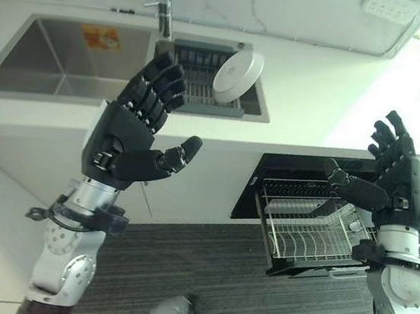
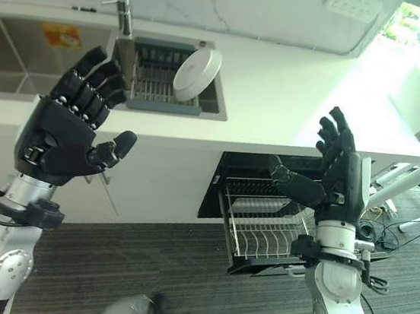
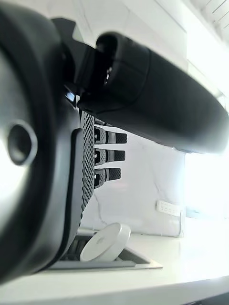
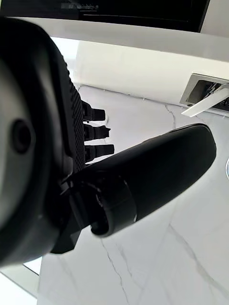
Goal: Place the dishes in the dishwasher.
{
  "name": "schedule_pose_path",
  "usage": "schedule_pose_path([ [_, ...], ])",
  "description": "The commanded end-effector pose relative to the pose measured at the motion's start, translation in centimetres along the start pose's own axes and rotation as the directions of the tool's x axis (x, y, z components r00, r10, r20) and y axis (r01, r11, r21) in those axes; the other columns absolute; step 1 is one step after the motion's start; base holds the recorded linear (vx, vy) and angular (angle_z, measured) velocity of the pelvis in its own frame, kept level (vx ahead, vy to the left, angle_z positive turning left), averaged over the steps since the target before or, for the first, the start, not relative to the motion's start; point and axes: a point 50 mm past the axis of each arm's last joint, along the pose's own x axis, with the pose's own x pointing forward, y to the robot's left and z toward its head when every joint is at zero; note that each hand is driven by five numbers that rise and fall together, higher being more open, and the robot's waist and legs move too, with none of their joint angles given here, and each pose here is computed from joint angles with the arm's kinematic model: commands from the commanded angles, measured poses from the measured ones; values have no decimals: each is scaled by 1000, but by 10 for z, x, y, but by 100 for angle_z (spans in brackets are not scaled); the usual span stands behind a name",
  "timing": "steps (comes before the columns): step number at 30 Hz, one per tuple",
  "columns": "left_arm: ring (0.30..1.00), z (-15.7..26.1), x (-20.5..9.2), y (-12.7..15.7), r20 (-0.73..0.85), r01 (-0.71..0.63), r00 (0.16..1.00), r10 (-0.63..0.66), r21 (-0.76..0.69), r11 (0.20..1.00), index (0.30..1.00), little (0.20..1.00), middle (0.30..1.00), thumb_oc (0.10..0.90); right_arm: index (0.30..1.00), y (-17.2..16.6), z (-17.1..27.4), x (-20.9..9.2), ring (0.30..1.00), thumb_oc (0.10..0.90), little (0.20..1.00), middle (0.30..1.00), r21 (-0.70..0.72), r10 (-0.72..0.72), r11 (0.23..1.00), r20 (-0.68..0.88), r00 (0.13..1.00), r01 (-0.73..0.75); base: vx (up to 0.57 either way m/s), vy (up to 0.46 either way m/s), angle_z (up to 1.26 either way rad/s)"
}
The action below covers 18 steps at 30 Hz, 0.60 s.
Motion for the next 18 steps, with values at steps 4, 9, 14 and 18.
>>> schedule_pose_path([
  [4, 900, 40, 11, -13, 243, 71, 967, -81, 50, 996, 900, 900, 900, 800, 900, -11, 47, 17, 900, 800, 900, 900, 40, -55, 998, 292, 955, 45, 36, -152, 0],
  [9, 900, 36, 10, -13, 229, 45, 972, -52, 37, 998, 900, 900, 900, 800, 900, -9, 48, 18, 900, 800, 900, 900, 38, -39, 999, 289, 956, 29, 44, -161, 4],
  [14, 900, 31, 9, -13, 210, 31, 977, -35, 24, 999, 900, 900, 900, 800, 900, -6, 53, 21, 900, 800, 900, 900, 60, -25, 998, 312, 950, 7, 41, -136, 15],
  [18, 900, 23, 6, -12, 157, 0, 988, -2, 15, 1000, 900, 900, 900, 800, 900, 6, 53, 21, 900, 800, 900, 900, 40, 44, 997, 322, 946, -60, 109, 125, 21],
])
